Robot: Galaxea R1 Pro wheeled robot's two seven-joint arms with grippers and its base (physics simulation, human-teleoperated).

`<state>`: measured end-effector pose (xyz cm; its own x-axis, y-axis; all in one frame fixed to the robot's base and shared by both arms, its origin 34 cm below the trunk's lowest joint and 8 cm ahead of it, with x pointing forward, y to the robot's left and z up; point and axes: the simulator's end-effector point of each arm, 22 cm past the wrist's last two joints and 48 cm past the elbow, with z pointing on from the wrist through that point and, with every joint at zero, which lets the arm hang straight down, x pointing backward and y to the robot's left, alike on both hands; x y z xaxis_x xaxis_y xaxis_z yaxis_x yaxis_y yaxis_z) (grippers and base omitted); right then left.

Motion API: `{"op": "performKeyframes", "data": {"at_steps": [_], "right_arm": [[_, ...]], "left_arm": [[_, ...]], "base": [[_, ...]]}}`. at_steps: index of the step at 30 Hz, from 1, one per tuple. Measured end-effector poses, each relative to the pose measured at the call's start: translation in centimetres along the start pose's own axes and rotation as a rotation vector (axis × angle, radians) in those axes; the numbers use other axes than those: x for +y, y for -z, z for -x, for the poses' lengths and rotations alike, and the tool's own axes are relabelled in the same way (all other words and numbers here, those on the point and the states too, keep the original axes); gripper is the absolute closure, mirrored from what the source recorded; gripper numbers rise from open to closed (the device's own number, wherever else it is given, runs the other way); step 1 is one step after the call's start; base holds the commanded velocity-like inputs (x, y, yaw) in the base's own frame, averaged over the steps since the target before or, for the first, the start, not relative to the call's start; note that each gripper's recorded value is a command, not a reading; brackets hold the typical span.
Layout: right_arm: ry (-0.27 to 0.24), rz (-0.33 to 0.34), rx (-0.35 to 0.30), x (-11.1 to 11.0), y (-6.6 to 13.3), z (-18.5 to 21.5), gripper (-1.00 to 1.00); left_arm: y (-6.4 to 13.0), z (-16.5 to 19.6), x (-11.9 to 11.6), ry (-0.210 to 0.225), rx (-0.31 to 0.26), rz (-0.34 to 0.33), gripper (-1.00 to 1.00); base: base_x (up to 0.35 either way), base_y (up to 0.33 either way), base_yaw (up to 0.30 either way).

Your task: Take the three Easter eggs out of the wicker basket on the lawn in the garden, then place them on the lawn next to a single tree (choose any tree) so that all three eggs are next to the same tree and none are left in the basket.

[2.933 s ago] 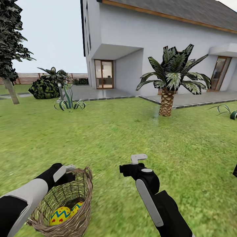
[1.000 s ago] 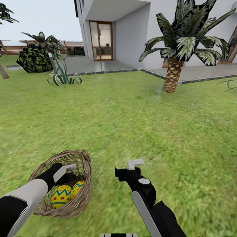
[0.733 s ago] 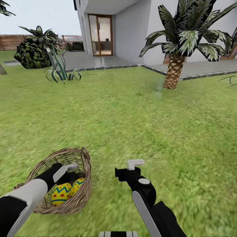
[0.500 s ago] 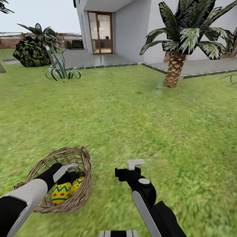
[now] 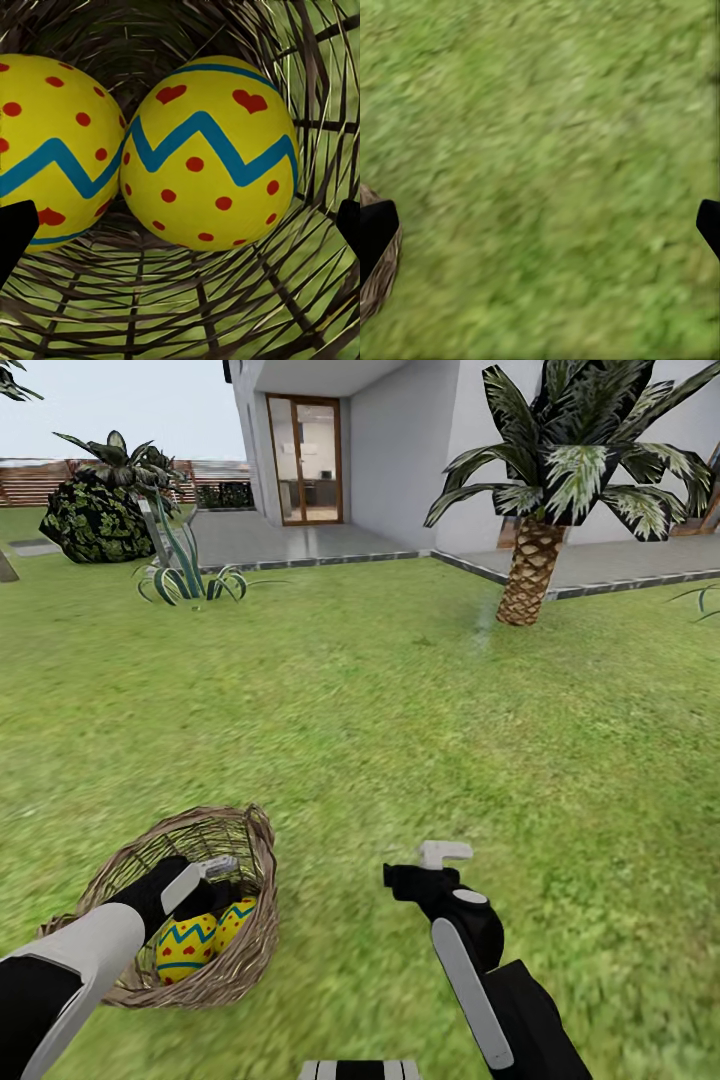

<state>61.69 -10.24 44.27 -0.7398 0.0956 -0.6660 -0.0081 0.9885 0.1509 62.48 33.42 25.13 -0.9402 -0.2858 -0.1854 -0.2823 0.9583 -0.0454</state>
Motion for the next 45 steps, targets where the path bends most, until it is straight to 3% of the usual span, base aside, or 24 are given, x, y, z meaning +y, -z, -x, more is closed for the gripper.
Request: {"op": "performKeyframes", "data": {"at_steps": [10,15,21,45], "right_arm": [[-0.006,0.0,0.021,-0.1,-0.7,-0.9,-1.0],[-0.007,0.001,0.033,-0.1,-1.2,-1.4,-1.0],[-0.006,0.003,0.046,0.0,-1.6,-1.9,-1.0],[-0.002,0.006,0.046,0.2,-1.5,-2.0,-1.0]], "left_arm": [[-1.0,-0.5,0.0,-0.003,0.011,-0.001,-1.0],[-0.3,2.5,-2.4,-0.025,-0.075,-0.047,-1.0],[0.1,4.2,-4.0,-0.037,-0.119,-0.077,-1.0],[0.2,4.2,-4.1,-0.029,-0.117,-0.086,-1.0]], "base": [[0.0,0.0,0.0],[0.0,0.0,0.0],[0.002,0.0,0.0],[0.011,0.01,0.0]]}}
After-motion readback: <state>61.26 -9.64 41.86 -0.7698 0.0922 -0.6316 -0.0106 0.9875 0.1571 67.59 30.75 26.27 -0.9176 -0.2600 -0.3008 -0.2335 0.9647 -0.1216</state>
